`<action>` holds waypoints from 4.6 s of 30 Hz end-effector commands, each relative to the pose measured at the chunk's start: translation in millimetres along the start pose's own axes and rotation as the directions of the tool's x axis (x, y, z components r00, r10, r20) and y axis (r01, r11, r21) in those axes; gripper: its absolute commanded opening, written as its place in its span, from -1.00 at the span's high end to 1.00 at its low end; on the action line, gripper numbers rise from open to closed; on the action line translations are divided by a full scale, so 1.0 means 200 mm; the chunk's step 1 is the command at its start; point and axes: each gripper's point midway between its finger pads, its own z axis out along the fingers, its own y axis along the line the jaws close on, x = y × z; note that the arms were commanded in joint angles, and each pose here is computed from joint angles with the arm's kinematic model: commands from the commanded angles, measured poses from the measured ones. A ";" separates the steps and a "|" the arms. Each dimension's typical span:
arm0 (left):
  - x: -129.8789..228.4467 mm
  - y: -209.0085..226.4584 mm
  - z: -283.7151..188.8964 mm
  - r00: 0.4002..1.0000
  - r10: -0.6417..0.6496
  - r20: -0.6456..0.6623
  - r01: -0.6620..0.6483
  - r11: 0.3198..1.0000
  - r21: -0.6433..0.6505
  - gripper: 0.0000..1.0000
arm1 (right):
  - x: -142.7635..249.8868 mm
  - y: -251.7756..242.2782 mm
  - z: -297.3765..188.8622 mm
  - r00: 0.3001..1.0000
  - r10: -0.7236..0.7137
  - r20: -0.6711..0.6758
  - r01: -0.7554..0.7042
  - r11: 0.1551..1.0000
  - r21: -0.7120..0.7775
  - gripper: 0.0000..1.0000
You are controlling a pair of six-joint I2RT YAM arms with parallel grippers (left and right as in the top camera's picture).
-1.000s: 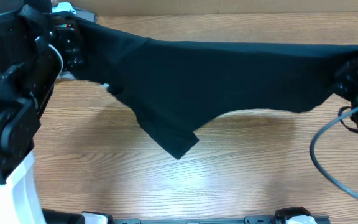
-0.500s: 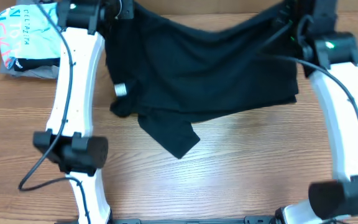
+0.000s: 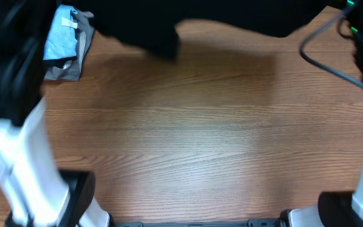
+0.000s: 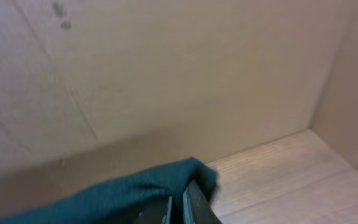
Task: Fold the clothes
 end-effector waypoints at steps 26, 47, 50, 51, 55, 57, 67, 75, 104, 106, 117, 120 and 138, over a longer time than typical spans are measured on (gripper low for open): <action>1.66 -0.45 0.24 0.275 0.003 -0.961 0.288 0.954 0.085 0.92 | 1.55 -0.42 0.17 0.624 0.204 -0.754 0.065 0.948 0.311 0.92; 2.22 -0.68 -0.46 -0.229 0.081 -0.970 0.157 0.986 0.045 0.92 | 1.44 -0.86 0.18 0.672 0.398 -0.625 0.004 0.842 0.540 0.86; 2.22 -0.75 -0.53 -0.274 0.105 -0.956 0.217 0.975 0.045 0.91 | 1.42 -0.92 0.20 0.687 0.418 -0.594 -0.019 0.828 0.560 0.80; 2.23 -0.77 -0.56 -0.287 0.115 -0.951 0.224 0.973 0.050 0.91 | 1.40 -0.94 0.20 0.694 0.428 -0.579 -0.031 0.821 0.570 0.77; 2.27 -0.80 -0.70 -0.336 0.137 -0.932 0.196 0.978 0.074 0.92 | 1.36 -1.06 0.23 0.720 0.466 -0.514 -0.076 0.789 0.609 0.77; 2.29 -0.81 -0.75 -0.352 0.134 -0.926 0.176 0.982 0.075 0.91 | 1.35 -1.10 0.23 0.717 0.484 -0.501 -0.095 0.780 0.618 0.77; 2.38 -0.75 -0.90 -0.381 0.058 -0.923 0.128 0.992 0.010 0.91 | 1.36 -1.10 0.23 0.694 0.487 -0.530 -0.129 0.809 0.573 0.74; 2.47 -0.75 -0.88 -0.363 0.090 -0.928 0.147 0.988 0.039 0.49 | 1.42 -1.09 0.17 0.646 0.501 -0.576 -0.098 0.803 0.588 0.25; 2.51 -0.52 -0.37 -0.078 -0.050 -0.996 0.216 0.974 -0.066 -0.98 | 2.23 -0.85 -0.06 0.210 0.582 -0.785 -0.176 0.813 0.555 -0.44; 2.51 -0.53 -0.33 -0.049 -0.053 -0.997 0.227 0.972 -0.062 -1.00 | 2.28 -0.85 -0.10 0.180 0.602 -0.778 -0.166 0.798 0.579 -0.30; 2.51 -0.53 -0.26 0.008 -0.052 -0.999 0.229 0.972 -0.049 -1.00 | 2.35 -0.84 -0.21 0.169 0.667 -0.726 -0.178 0.745 0.643 -0.15; 2.51 -0.52 -0.25 0.020 -0.053 -0.998 0.216 0.975 -0.048 -1.00 | 2.36 -0.84 -0.22 0.200 0.662 -0.722 -0.199 0.749 0.632 -0.16; 2.51 -0.54 -0.21 0.056 -0.052 -0.997 0.227 0.973 -0.038 -1.00 | 2.59 -0.79 -0.23 0.164 0.697 -0.698 -0.276 0.712 0.646 0.35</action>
